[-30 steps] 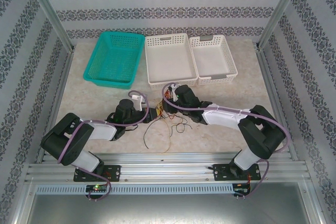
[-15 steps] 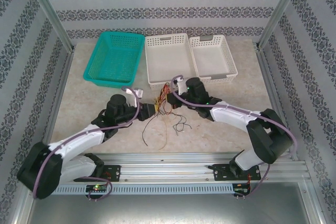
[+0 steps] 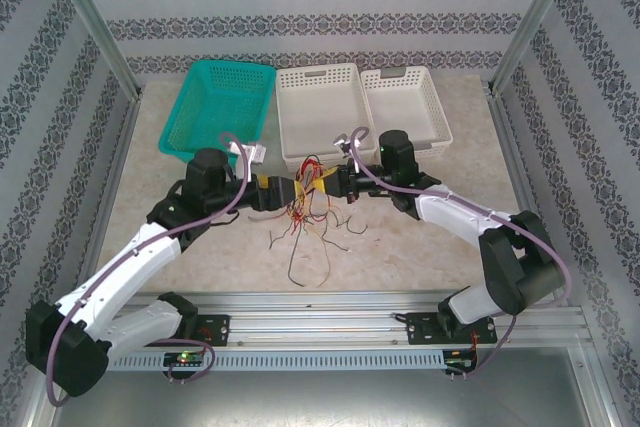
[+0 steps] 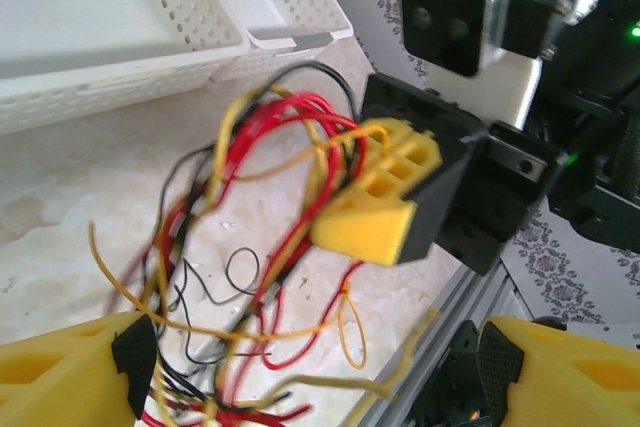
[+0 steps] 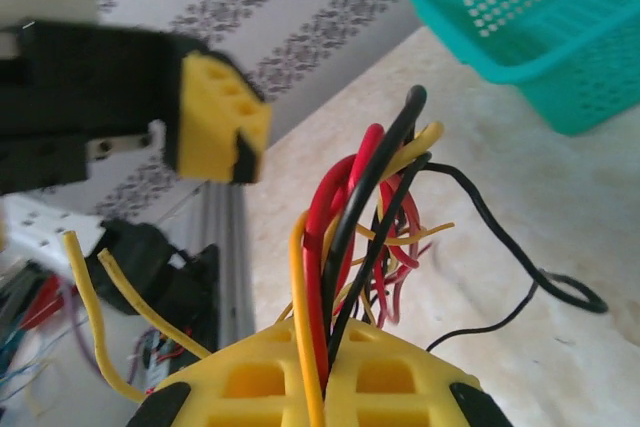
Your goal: Untangle the cables
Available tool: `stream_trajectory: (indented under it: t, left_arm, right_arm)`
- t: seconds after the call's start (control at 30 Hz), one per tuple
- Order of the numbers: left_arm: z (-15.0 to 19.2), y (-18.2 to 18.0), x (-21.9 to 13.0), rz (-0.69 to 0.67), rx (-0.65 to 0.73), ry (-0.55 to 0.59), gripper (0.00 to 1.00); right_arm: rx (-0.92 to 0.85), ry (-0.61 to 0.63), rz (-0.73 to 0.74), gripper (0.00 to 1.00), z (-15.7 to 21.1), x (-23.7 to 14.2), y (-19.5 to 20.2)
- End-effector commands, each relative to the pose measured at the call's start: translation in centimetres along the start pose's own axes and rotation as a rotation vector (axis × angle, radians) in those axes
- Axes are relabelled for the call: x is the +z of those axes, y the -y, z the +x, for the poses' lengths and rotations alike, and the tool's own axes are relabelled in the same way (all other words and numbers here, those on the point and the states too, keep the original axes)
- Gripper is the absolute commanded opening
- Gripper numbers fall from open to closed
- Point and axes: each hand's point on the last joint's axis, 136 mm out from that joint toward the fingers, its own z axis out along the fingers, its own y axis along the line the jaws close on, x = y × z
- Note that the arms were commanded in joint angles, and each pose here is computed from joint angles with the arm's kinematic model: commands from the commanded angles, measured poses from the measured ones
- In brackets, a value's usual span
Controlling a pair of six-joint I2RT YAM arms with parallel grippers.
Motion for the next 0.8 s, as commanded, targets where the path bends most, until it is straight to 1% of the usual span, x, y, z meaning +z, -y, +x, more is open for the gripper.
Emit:
stream_trajectory:
  t: [0.0,0.13,0.2,0.37,0.5,0.73,0.77]
  left_arm:
    - [0.8,-1.0,-1.2,-0.026,0.020,-0.102,0.84]
    - [1.0,-1.1,-1.5,0.026,0.015,-0.113,0.82]
    - [1.4,-0.4,-1.1,0.101,-0.001,-0.113,0.80]
    - [1.3,0.6,-0.2,0.205,-0.017,-0.114,0.78]
    - [1.3,1.6,0.4,0.318,-0.064,-0.123,0.77]
    - [0.8,2.2,1.1,0.378,-0.076,-0.114,0.77]
    - [0.7,2.3,1.2,0.382,-0.073,-0.114,0.75]
  right_arm:
    - [-0.135,0.008,-0.162,0.00,-1.8,-1.0,-4.1]
    - [-0.142,-0.004,-0.218,0.00,-1.8,-1.2,-5.0]
    - [-0.147,-0.004,-0.233,0.00,-2.0,-1.2,-5.4]
    - [-0.172,-0.013,-0.279,0.00,-2.3,-1.2,-6.9]
    - [-0.183,-0.017,-0.298,0.00,-2.5,-1.0,-7.7]
    - [-0.193,-0.046,-0.354,0.00,-2.3,-0.2,-9.2]
    - [-0.193,-0.049,-0.363,0.00,-2.3,-0.1,-9.3]
